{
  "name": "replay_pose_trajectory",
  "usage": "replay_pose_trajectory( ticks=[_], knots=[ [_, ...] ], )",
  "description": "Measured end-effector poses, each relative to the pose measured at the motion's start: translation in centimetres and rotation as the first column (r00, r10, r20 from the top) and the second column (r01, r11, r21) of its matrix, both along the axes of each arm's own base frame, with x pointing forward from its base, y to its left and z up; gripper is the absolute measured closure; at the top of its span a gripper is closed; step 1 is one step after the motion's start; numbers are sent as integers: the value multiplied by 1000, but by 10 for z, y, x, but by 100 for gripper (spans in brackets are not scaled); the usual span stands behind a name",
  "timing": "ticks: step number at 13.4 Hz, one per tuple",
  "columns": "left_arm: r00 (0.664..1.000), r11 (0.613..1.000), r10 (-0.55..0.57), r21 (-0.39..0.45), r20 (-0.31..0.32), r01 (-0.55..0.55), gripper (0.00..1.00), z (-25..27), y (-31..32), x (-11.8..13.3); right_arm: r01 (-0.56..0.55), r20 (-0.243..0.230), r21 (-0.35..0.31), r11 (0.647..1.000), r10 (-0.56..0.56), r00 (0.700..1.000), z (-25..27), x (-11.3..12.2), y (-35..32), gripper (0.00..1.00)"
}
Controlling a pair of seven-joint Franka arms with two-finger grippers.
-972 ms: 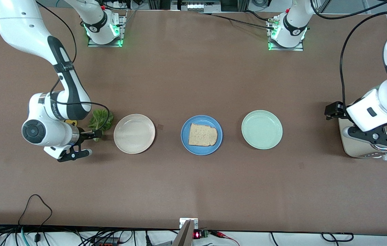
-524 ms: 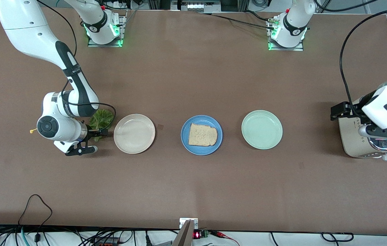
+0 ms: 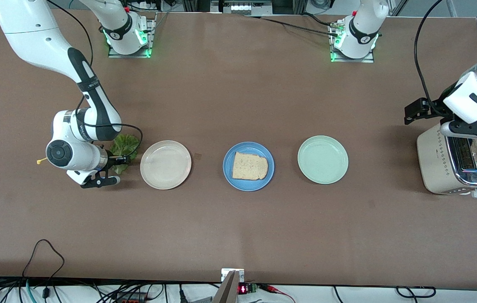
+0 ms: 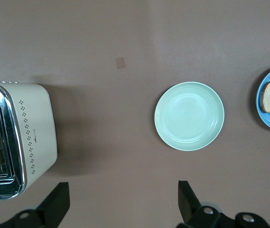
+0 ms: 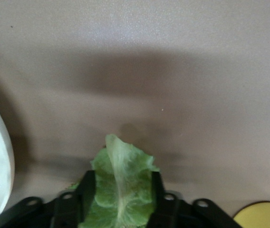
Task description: Make sandwich in blue plate with both arms
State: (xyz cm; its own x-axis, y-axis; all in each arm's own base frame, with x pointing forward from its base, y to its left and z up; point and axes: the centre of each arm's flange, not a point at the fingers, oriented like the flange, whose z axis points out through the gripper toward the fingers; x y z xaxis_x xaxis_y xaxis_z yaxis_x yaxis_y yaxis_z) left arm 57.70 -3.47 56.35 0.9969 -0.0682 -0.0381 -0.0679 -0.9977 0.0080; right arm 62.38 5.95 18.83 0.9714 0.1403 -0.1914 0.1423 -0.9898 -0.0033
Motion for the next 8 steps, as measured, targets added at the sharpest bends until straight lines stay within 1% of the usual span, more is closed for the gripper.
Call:
replay_pose_trajectory(
  ticks=[1,3,4,5,8],
  knots=[
    [1000,1000,-4,0,-2,4,0,0,-2,0,0,0,0,1000,0,1000,0,0,0,61],
    [1000,1000,-12,1,-16,12,0,0,-8,-3,0,2,0,1000,0,1000,1,0,0,80],
    [1000,1000,-15,1,-20,15,0,0,-10,-4,0,4,0,1000,0,1000,2,1,0,92],
    [1000,1000,-16,1,-22,16,0,0,-10,-4,0,6,0,1000,0,1000,4,1,0,96],
    [999,1000,-16,2,-36,16,0,-1,-10,-6,-1,18,1,1000,1,1000,12,5,1,96]
  ],
)
